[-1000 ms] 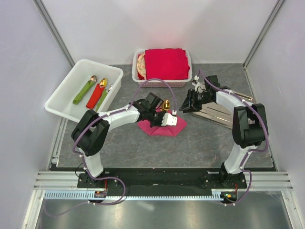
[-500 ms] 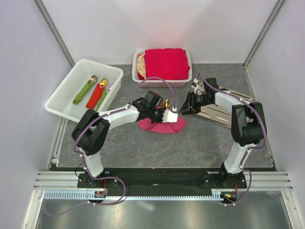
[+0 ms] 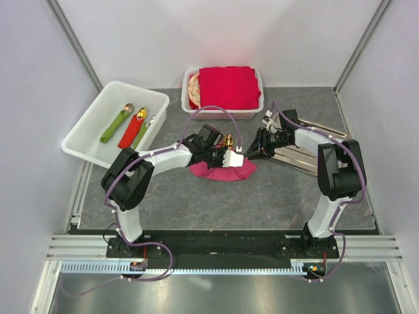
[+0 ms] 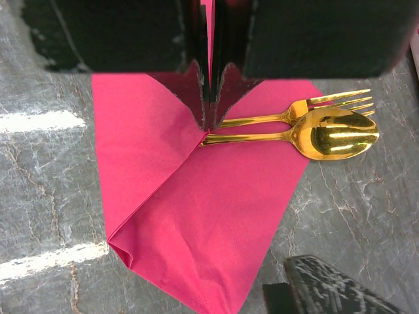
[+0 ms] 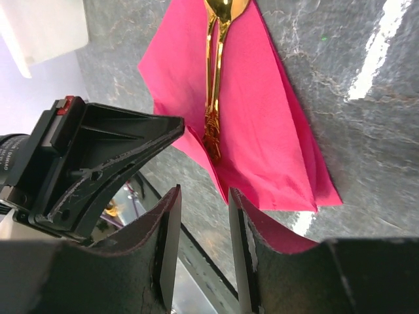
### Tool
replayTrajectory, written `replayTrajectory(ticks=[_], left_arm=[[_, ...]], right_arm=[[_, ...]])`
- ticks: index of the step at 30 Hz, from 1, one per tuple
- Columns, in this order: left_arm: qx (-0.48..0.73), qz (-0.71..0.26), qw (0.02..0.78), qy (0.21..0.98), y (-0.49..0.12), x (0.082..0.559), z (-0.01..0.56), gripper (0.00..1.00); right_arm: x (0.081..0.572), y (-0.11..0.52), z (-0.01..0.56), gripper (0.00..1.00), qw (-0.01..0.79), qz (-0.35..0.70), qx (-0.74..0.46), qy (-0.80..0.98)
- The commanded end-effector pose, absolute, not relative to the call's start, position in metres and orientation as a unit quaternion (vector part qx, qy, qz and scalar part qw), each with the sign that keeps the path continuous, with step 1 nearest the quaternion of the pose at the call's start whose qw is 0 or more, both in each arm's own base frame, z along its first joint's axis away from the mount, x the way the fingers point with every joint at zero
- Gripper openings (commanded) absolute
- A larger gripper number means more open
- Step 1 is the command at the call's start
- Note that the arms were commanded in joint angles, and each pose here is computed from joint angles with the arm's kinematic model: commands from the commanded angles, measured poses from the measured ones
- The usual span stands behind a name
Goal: Place the utensils on the paper napkin and roll it up
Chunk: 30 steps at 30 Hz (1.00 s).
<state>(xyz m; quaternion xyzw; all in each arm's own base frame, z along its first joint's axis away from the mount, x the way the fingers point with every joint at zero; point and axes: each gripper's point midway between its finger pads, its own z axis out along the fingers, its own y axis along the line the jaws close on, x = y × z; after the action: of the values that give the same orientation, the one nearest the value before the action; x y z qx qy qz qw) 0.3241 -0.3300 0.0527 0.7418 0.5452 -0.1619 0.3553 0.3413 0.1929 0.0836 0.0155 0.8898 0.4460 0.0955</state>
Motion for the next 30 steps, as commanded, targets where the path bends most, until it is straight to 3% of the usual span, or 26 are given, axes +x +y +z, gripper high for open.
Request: replayTrajectory(ticks=[1,6,10,30], left_arm=[[0.735,-0.16,0.365,0.548,-0.333,0.331,0.049,0.02],[0.735,-0.158,0.364,0.55,-0.333,0.332,0.046,0.02],[0.736,-0.156,0.361,0.551,-0.331,0.333,0.042,0.02],[0.736,-0.157,0.361,0.551,-0.331,0.334,0.038,0.02]], right_arm=[[0.334,0.205,0.086,0.42,0.091,0.477,0.019,0.874],[0.315,0.22,0.073,0.34,0.064,0.483,0.042,0.872],[0.307,0.236,0.071,0.19,0.045,0.485,0.034,0.873],[0.296,0.255,0.031,0.09,0.003,0.452,0.034,0.891]])
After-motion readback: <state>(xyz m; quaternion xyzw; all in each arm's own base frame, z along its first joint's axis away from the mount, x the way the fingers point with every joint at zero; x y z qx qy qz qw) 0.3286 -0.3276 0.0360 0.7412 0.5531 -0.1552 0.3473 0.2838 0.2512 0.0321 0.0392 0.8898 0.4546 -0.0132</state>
